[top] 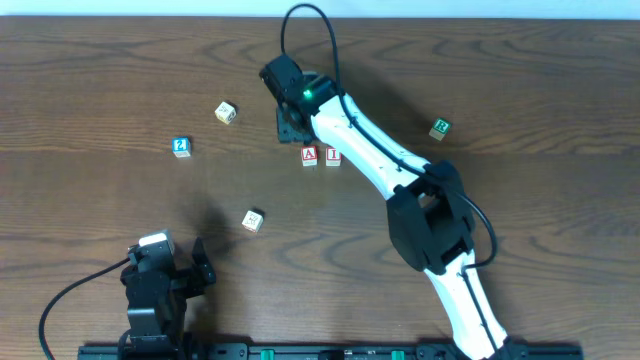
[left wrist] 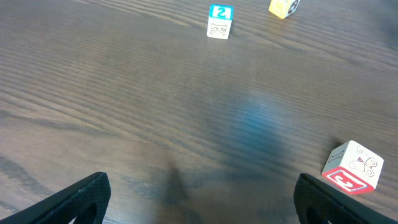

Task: Spell out Ai2
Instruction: 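Place the A block left of the I block and release, then raise the right gripper away to the upper right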

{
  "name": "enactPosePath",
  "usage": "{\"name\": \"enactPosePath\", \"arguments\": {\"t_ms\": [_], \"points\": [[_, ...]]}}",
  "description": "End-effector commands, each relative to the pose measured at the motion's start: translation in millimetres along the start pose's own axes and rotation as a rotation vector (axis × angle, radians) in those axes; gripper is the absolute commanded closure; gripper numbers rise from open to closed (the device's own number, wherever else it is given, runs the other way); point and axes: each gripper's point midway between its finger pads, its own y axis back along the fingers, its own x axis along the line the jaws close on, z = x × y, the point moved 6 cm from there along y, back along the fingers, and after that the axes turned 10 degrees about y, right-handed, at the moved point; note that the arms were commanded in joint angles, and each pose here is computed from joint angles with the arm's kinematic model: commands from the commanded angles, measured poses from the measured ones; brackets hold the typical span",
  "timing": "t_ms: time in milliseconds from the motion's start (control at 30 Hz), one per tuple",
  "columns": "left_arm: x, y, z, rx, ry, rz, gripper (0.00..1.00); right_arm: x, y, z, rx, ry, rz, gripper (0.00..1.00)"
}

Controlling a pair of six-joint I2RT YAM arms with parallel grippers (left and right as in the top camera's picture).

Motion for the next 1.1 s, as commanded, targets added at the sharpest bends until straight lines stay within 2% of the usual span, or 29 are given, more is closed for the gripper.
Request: {"name": "enactPosePath", "arguments": {"t_ms": [0,100,200,333,533,767,800,867,933,1067], "points": [[2,-1,-2,0.0,0.0,0.014,0.05,-3,37,35,-0.112,0.062,0.002,0.42],[2,-1,-2,0.0,0.0,0.014,0.05,0,94,60,-0.215,0.117,0.048,0.36],[2,-1,-2,0.0,0.0,0.014,0.05,2,148,69,-0.289,0.197,0.118,0.3],[2,-1,-2,0.0,0.0,0.014,0.05,-8,197,64,-0.336,0.262,0.125,0.25],[6,-1,0,-0.01,-0.046,0.043,0.05,-49,251,57,-0.389,0.249,0.101,0.25],[5,-1,4,-0.037,-0.039,0.047,0.05,-110,268,43,-0.386,0.203,0.105,0.25],[2,-1,7,-0.052,-0.012,0.02,0.04,-120,266,40,-0.384,0.185,0.106,0.23],[-17,0,13,-0.054,0.136,-0.139,0.05,-139,262,34,-0.385,0.151,0.12,0.22],[-33,3,10,0.011,0.264,-0.276,0.05,-151,260,29,-0.391,0.149,0.138,0.21],[-35,4,13,0.009,0.361,-0.297,0.05,-168,257,20,-0.387,0.133,0.148,0.2]]}}
